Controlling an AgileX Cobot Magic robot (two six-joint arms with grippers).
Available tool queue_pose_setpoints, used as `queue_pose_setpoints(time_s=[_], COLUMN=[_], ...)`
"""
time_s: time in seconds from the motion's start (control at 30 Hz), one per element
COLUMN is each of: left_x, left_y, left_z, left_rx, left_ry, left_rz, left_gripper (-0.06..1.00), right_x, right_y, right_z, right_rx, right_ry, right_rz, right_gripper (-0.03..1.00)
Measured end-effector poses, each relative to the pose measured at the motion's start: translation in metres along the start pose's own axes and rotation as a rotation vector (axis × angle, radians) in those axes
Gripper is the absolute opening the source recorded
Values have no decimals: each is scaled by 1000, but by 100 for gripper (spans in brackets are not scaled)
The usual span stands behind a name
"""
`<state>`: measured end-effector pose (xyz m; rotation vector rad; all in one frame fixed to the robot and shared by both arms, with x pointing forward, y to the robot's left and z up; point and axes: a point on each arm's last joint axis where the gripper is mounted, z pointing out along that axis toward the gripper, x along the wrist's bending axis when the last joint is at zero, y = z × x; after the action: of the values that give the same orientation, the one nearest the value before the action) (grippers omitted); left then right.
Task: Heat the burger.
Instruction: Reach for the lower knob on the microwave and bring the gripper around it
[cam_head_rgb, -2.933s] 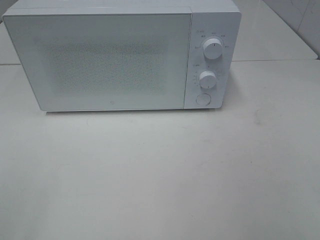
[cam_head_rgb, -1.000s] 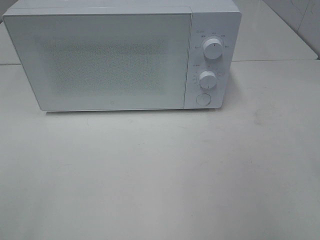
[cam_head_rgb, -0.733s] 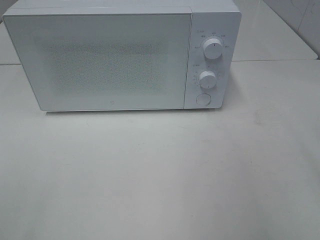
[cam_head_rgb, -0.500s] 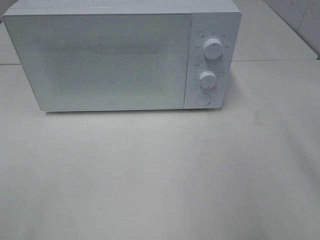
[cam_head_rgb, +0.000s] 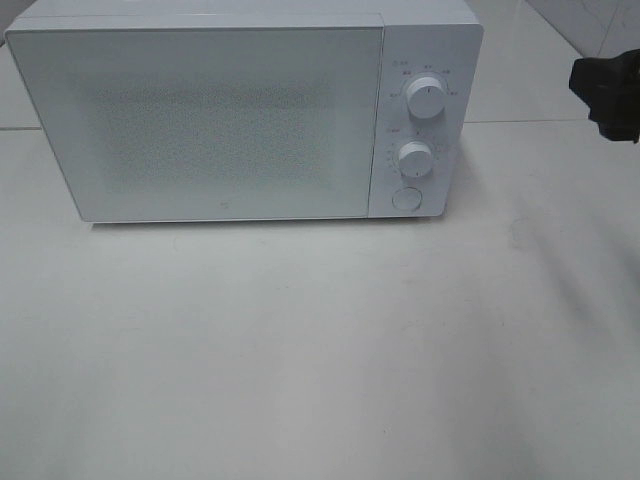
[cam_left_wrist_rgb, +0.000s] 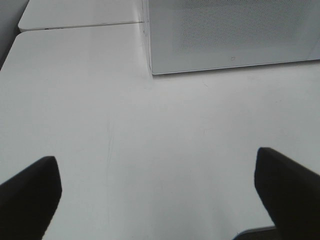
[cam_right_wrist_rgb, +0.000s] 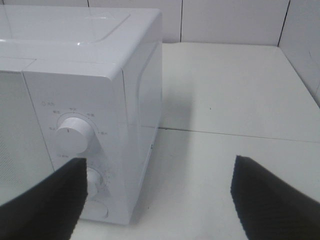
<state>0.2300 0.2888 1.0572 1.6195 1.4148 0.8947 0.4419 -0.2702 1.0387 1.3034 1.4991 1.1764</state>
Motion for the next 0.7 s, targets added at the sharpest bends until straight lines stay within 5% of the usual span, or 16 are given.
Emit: queue_pose_setpoints(time_s=[0.27, 0.7], left_x=[0, 0], left_y=[0, 0], left_z=[0, 0], left_rx=[0, 0], left_ry=[0, 0], left_rz=[0, 0], left_gripper=[97, 97], right_x=[-8, 30], right_y=[-35, -62], right_z=[14, 32], right_rx=[-59, -124], right_ry=[-87, -147], right_rz=[44, -22], right_gripper=[77, 77])
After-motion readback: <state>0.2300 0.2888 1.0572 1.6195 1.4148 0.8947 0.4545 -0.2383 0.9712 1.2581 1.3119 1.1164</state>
